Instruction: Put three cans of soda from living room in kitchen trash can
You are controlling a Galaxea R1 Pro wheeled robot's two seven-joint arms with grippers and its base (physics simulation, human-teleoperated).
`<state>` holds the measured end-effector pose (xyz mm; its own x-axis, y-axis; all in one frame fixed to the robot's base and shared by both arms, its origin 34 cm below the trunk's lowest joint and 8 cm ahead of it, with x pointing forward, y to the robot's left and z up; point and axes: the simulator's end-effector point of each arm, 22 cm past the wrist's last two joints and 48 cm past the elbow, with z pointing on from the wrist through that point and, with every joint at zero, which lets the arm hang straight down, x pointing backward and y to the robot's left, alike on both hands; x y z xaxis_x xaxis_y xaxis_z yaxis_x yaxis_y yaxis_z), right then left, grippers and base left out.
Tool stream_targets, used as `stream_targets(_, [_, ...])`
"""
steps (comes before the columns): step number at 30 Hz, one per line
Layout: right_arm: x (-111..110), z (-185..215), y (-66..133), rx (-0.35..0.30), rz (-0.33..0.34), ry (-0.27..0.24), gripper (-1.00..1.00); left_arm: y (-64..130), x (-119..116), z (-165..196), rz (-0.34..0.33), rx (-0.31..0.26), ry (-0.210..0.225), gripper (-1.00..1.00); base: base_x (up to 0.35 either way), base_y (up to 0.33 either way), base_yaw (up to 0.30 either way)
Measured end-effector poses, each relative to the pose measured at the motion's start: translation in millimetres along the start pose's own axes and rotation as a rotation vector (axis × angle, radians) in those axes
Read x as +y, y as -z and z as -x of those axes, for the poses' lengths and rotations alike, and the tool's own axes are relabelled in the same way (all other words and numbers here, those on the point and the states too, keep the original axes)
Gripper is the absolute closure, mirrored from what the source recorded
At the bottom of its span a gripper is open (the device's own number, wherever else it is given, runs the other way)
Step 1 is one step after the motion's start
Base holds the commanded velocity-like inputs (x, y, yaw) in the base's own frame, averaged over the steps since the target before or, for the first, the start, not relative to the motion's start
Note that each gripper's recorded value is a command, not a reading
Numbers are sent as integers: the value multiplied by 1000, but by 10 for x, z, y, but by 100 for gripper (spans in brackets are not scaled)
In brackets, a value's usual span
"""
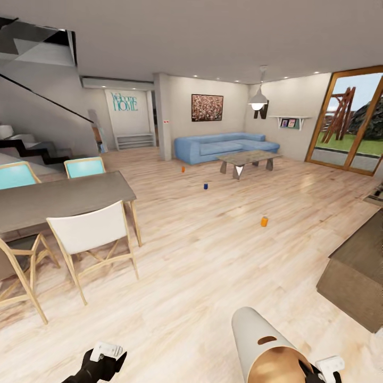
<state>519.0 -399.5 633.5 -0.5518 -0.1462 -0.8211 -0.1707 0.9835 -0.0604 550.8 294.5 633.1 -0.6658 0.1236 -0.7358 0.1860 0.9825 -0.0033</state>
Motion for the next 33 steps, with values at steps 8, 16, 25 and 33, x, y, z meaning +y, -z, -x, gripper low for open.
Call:
stream_targets(8, [221,119,-104,-19,41,22,100,-26,-12,47,-13,-11,-9,-100,35,-71,0])
stream_targets(16, [227,93,-101,-8,47,41,100,-26,-12,47,-13,-11,-9,-100,0,0,0])
stream_targets(25, [254,68,-100,3,59,66,100,-26,-12,47,-13,-11,-9,-100,0,0,0])
stream_targets(33, [242,209,-141,-23,68,99,100,-30,-46,167,-29,-27,-7,-100,0,0,0])
